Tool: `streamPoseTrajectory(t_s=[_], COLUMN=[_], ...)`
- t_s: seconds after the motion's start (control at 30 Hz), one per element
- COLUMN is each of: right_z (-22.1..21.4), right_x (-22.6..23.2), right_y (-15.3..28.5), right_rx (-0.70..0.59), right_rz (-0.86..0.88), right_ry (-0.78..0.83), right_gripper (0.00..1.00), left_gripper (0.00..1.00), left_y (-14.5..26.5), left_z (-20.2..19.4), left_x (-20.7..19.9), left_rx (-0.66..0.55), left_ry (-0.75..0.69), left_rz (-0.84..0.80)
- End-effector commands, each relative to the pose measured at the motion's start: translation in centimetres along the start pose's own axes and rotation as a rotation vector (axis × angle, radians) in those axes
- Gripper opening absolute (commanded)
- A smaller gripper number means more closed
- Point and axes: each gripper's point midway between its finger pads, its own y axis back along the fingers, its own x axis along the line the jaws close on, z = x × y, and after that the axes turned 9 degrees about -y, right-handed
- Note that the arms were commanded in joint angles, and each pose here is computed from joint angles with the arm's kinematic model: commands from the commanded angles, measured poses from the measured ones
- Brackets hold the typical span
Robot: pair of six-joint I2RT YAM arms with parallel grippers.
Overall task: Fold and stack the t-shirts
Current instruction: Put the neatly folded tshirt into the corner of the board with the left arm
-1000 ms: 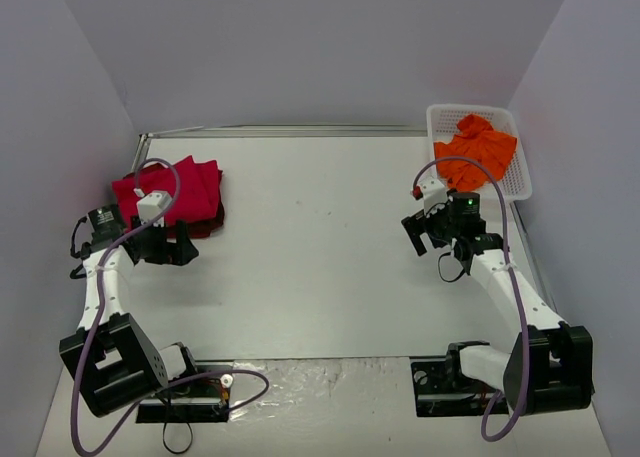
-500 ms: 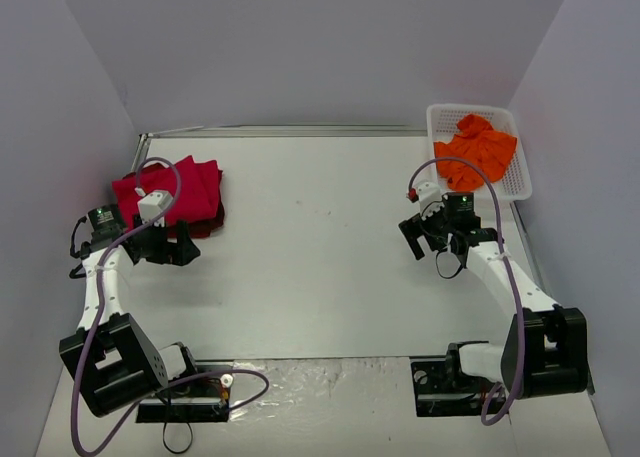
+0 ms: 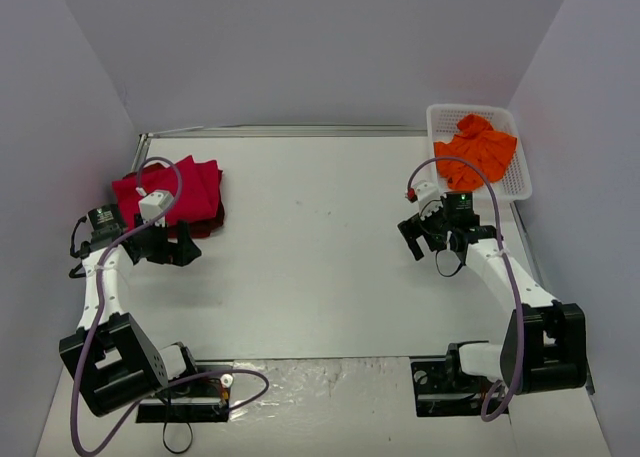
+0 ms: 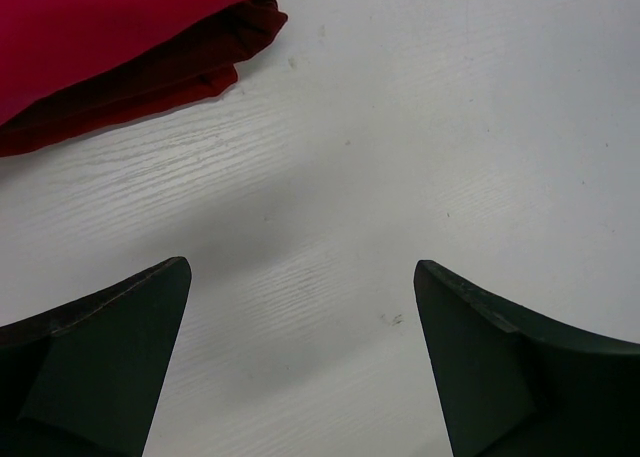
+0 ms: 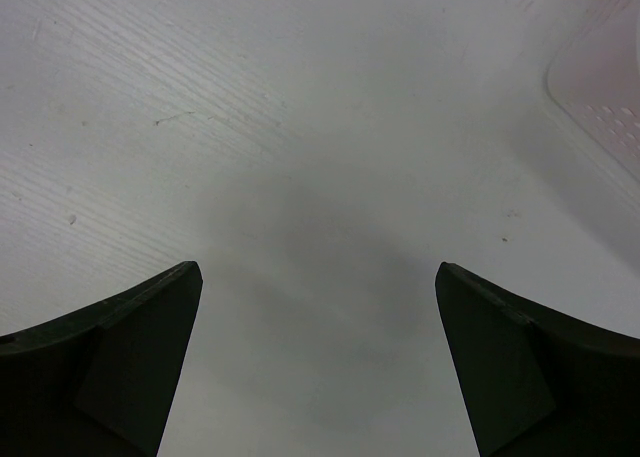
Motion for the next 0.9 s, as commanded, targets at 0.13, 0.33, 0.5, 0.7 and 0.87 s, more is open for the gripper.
streamPoseTrajectory(t_s=[0.13,0.33,0.5,0.7,0.87], right_z=[1.1,1.3,1.2,2.0,2.6], right_x=[-0.1,-0.2,-0.3,-0.8,-0.9], right_y=[0.2,0.1,-0.2,-0.2,-0.1], right_rx=[-0.002,0.025,0.039,0.046,0.055], right_rz=[0.007,-0.031,-0.026,-0.050,-0.064], right_ry=[0.011,0.019,-0.008,-0.050,-0.054], right_gripper=[1.00,1.00,1.00,1.00,1.00], left_gripper=[0.94,0.94,0.94,0.94,0.95], left_y=[1.4,2.2,1.8,1.8,2.2], left_z=[2.1,2.9,2.4,2.4,2.8], left_x=[0.0,0.0,0.2,0.3,0.5], left_rx=[-0.053,-0.088,-0.066,-0.069,-0.070], left_ry=[-0.069,-0.070,-0.066,-0.058,-0.061], left_rz=[0.015,0.051,0.038,0.047,0.066])
